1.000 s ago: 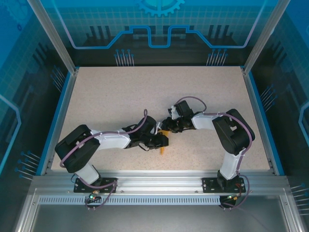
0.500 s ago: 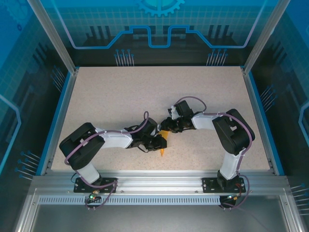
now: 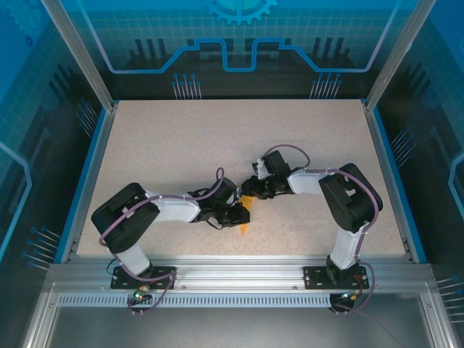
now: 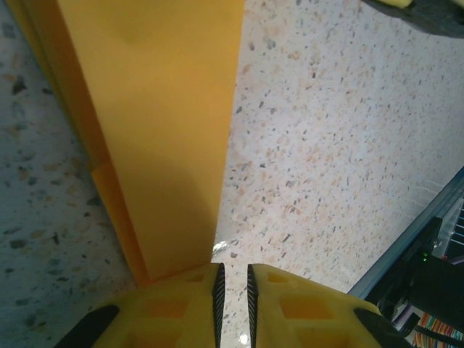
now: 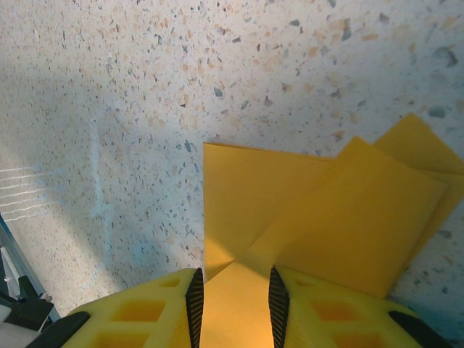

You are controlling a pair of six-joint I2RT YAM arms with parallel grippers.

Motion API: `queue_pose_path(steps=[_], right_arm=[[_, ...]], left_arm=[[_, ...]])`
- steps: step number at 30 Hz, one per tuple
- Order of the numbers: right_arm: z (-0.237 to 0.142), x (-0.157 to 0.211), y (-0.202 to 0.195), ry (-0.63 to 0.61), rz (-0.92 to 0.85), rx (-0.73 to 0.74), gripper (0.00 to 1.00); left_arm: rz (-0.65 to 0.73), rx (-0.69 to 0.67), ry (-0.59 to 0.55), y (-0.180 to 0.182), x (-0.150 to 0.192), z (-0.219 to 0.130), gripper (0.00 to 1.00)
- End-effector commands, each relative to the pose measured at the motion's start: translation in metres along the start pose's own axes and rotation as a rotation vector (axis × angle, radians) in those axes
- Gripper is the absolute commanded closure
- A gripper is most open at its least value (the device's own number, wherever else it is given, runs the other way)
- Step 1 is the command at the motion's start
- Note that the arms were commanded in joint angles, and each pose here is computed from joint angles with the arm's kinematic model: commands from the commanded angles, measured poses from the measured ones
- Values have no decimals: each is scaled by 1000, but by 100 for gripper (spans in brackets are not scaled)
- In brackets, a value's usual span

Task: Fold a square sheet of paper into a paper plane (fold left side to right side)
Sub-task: Fold the wing for the fifth time at the center of the table.

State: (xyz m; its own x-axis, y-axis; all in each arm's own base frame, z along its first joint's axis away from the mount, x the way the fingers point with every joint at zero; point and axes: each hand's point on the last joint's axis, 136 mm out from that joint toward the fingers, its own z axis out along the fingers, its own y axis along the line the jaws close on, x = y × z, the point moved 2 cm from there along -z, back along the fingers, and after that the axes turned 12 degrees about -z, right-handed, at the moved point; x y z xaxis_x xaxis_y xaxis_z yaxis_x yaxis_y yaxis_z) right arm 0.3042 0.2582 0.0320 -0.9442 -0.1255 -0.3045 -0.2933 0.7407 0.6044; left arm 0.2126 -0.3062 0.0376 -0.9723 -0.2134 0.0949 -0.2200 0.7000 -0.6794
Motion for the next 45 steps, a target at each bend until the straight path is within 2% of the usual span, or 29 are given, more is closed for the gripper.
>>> queue_pose_path(steps=[1,8,16,20,25,27,30,34,45], right_arm=[[10,52,-42,174,93,159,67],[8,49,-39,167,86,149,67],[-24,-7,0,-20,-31,47,67],[-46,-15,13,-86,-73,23,67],[-57,8,15,-83,-71,9,69],[-57,18,17,-79,-74,-14,75],[-51,32,24,-57,-84,-61,82],[-38,47,33,-14,-109,-104,84],[-15,45,25,23,-103,-106,86]], left_arm=[[-5,-37,11,8,2,6,80],[-23,-53,18,14,3,8,80],[-67,-116,16,35,7,12,83],[-76,-123,19,40,8,14,85],[-76,-122,21,40,8,15,86],[-75,-120,18,40,8,14,86],[-75,-121,17,39,8,14,86],[-75,-124,15,40,8,13,87],[-71,-132,13,40,8,12,87]])
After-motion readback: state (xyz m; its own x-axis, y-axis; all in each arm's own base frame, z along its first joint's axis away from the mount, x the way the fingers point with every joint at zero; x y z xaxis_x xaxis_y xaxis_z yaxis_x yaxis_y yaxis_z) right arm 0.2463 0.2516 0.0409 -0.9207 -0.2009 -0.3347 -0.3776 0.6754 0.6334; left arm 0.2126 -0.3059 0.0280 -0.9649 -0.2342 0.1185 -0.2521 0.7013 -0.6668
